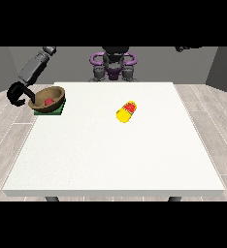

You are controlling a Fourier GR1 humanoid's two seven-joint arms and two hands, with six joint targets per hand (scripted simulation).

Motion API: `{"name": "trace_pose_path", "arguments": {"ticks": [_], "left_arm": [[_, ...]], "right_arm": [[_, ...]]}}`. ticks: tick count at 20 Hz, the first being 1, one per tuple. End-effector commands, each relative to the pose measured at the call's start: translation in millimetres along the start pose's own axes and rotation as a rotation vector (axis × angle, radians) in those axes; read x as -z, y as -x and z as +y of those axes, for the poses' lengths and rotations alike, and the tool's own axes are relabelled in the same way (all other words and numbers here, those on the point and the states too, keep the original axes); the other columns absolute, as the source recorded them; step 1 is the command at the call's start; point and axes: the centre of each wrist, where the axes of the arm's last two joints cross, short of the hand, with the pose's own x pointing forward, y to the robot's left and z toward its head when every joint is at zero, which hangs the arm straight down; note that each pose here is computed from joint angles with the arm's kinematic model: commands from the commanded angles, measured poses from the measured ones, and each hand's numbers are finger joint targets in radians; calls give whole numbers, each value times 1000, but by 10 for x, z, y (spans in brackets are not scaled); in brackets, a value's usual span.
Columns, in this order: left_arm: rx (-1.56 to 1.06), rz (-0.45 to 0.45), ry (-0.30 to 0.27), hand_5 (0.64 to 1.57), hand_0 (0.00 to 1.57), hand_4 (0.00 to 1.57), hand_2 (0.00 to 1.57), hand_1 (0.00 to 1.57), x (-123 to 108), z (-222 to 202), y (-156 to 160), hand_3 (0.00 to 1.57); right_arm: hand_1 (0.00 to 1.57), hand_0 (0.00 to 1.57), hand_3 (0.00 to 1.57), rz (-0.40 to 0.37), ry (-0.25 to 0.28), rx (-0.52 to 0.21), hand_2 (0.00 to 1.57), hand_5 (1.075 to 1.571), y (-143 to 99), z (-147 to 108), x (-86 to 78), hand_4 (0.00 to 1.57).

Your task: Pick the cup and pour the ball into the bowl, then pick the bowl and place it on the pad

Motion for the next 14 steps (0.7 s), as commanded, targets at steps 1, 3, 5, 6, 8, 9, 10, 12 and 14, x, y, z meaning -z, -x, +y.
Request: {"name": "trace_pose_path", "arguments": {"ticks": [1, 3, 5, 6, 8, 9, 10, 12, 14], "left_arm": [[28, -11, 25, 1563, 0, 0, 0, 0, -48, -125, -245, 0], [15, -40, -24, 1563, 0, 0, 0, 0, -100, -109, -249, 0], [21, -46, 12, 1563, 0, 0, 0, 0, -157, -108, -332, 0], [1, -26, -9, 1564, 0, 0, 0, 0, -173, -135, -206, 0], [-17, -31, -29, 1565, 0, 0, 0, 0, -266, 57, -30, 0], [-33, -14, -7, 1566, 0, 0, 0, 0, -301, 96, 15, 0], [-11, -4, -23, 1566, 0, 0, 0, 0, -233, 50, -148, 0], [-29, 32, -64, 1566, 0, 0, 0, 0, -306, 219, 96, 0], [-50, 133, -64, 1566, 0, 0, 0, 0, -306, 204, 481, 0]], "right_arm": [[615, 615, 874, -50, 51, -2, 603, 1493, -245, -180, 55, 0], [258, 258, 370, -73, 6, 40, 398, 1435, -208, -113, 59, 0], [288, 288, 232, -66, 32, 53, 305, 1423, -205, -136, 56, 0], [387, 387, 288, -64, 13, 37, 342, 1414, -374, -267, 77, 0], [303, 303, 58, -70, 11, 75, 317, 1422, -313, -232, 65, 0], [385, 385, 207, -70, 10, 83, 301, 1432, -413, -335, 69, 0], [371, 371, 0, -67, -18, 73, 245, 1416, -451, -249, 105, 0], [408, 408, 311, -73, -82, 113, 85, 1388, -623, -318, 132, 0], [379, 379, 409, -76, -123, 90, 120, 1374, -850, -173, 217, 315]]}}
